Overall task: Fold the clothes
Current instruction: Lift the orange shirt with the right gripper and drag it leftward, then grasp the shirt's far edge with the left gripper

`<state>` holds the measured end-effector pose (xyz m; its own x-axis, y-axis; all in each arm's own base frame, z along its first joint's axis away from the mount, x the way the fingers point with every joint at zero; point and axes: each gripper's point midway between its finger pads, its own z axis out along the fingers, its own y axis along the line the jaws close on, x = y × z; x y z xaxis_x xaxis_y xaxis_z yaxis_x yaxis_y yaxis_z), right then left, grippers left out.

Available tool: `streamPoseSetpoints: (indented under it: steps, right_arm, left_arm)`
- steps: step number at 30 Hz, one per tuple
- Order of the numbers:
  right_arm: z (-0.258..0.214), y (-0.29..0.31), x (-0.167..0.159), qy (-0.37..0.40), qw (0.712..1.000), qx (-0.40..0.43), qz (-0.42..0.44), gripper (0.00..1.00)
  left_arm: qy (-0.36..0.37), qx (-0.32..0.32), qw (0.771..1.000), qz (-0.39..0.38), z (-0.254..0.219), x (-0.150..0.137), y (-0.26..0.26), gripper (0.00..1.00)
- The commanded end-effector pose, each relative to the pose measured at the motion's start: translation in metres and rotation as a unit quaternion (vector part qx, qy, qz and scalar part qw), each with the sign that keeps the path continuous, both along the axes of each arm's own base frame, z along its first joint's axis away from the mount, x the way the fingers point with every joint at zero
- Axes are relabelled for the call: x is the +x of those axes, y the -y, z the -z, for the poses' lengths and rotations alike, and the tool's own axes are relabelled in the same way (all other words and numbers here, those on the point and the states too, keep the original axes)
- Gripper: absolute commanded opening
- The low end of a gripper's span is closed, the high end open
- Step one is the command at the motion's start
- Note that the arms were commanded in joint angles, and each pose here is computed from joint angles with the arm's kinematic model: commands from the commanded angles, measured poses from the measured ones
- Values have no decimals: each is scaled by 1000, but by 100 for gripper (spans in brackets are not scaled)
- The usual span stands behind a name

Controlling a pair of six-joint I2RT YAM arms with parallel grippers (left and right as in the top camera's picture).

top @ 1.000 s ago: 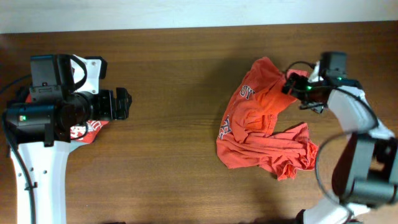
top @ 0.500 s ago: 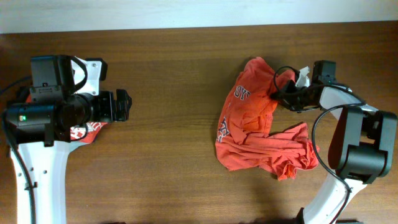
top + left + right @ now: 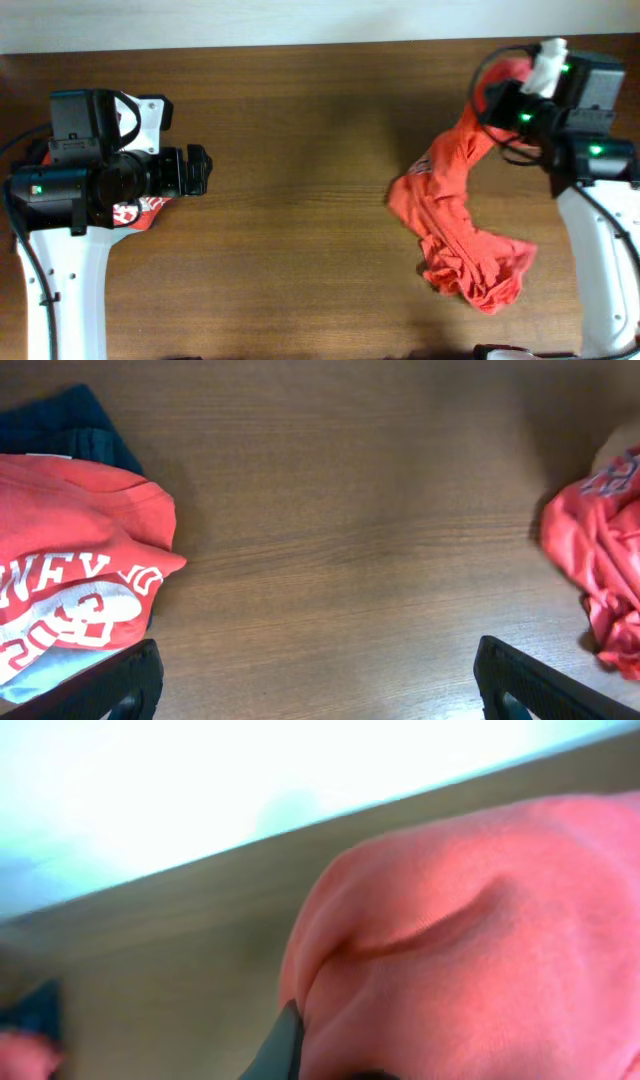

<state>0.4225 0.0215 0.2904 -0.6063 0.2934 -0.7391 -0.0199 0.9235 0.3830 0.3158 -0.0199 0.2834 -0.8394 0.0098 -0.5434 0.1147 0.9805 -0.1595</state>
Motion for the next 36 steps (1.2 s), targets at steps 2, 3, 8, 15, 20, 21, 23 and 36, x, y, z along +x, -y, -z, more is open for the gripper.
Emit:
streamPoseSetpoints:
  steps: [2, 3, 8, 15, 20, 21, 23, 36]
  right_arm:
    - [16, -107, -4, -5, 989, -1, -148, 7]
    - [26, -152, -11, -5, 978, -14, -208, 7]
    - [68, -244, -48, -30, 942, -59, -330, 32]
    - [87, -188, -50, -90, 960, -166, -206, 66]
    - [114, -91, -54, -225, 966, -119, -52, 78]
    - [120, -72, -57, -251, 962, -103, -34, 78]
    - [128, -43, -62, -286, 955, -78, -4, 78]
    - [167, 20, -102, -413, 908, -21, 65, 79]
  left_arm:
    - [17, 6, 1000, 5, -10, 0, 0, 99]
    - [17, 6, 1000, 5, -10, 0, 0, 99]
    - [15, 35, 999, -14, -8, 0, -12, 99]
    - [20, 34, 999, -13, -9, 3, -11, 99]
    - [0, -1, 1000, 24, 4, 12, 8, 99]
    - [-12, 2, 999, 40, 13, 17, 14, 99]
    - [-37, 3, 997, 61, 31, 27, 26, 99]
    - [-109, 26, 977, 181, 187, 114, 112, 99]
